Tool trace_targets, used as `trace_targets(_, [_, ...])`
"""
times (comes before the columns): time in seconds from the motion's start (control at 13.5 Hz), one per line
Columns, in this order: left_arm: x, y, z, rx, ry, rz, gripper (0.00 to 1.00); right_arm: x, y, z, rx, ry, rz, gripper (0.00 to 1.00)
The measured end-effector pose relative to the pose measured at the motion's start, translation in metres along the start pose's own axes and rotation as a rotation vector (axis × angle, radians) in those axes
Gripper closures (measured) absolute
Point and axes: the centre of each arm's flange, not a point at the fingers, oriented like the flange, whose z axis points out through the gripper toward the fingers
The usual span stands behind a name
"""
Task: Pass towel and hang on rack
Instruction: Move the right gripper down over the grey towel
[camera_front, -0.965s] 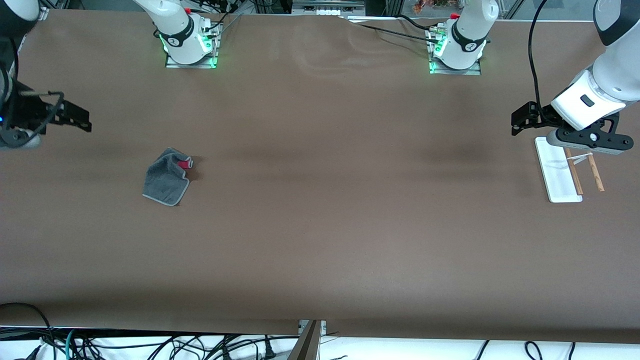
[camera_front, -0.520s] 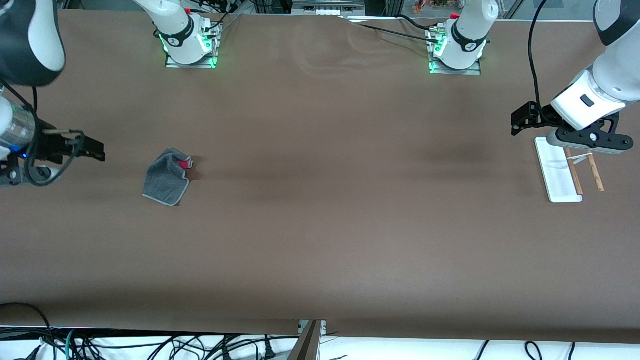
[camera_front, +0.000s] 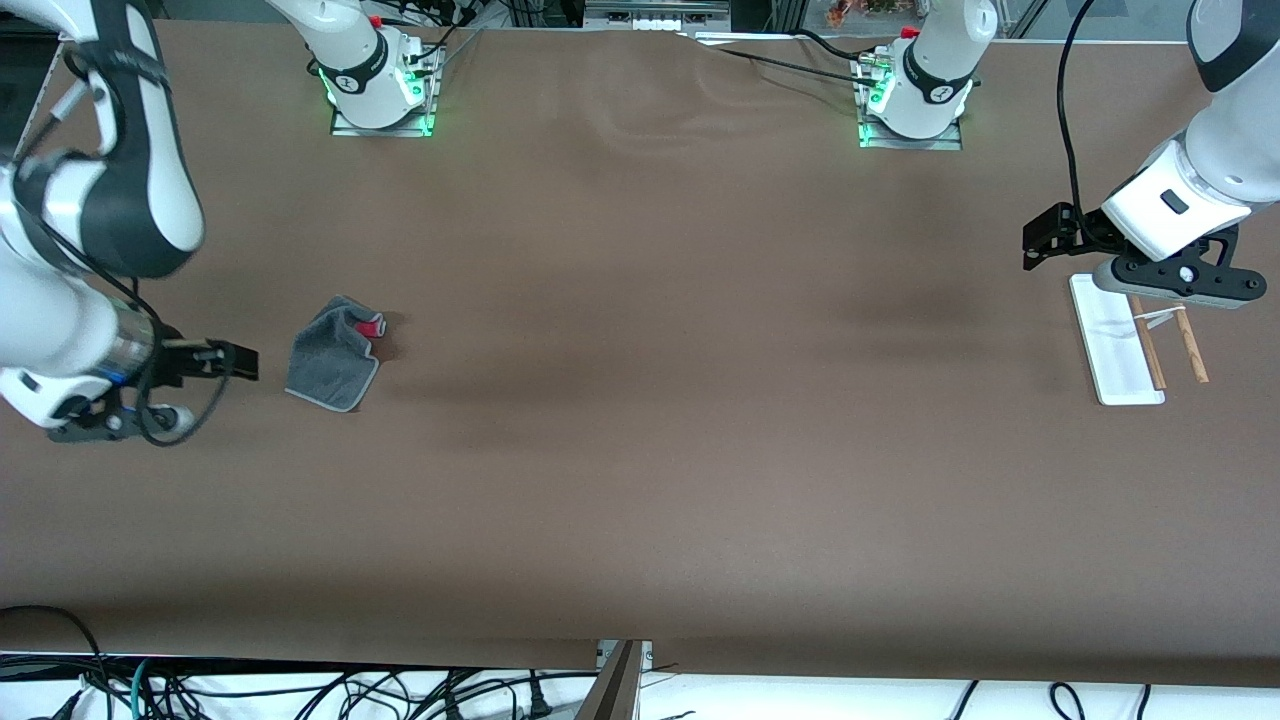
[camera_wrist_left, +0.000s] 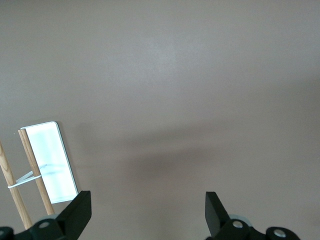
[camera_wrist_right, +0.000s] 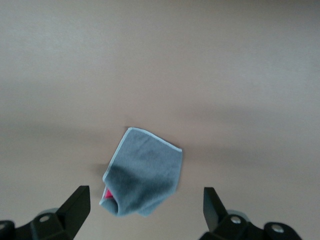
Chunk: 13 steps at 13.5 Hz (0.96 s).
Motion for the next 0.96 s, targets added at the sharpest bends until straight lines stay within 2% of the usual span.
trace_targets(0.3, [0.000, 0.000, 0.000, 0.000, -0.002, 0.000, 0.00, 0.025, -0.008, 0.062, 0.003, 0.003, -0.015, 0.00])
trace_targets(0.67, [0.000, 0.000, 0.000, 0.000, -0.003, -0.001, 0.00, 0.039, -0.017, 0.141, 0.010, -0.045, -0.030, 0.00])
trace_targets(0.96, [0.000, 0.000, 0.000, 0.000, -0.003, -0.001, 0.00, 0.040, -0.019, 0.175, 0.013, -0.060, -0.033, 0.00])
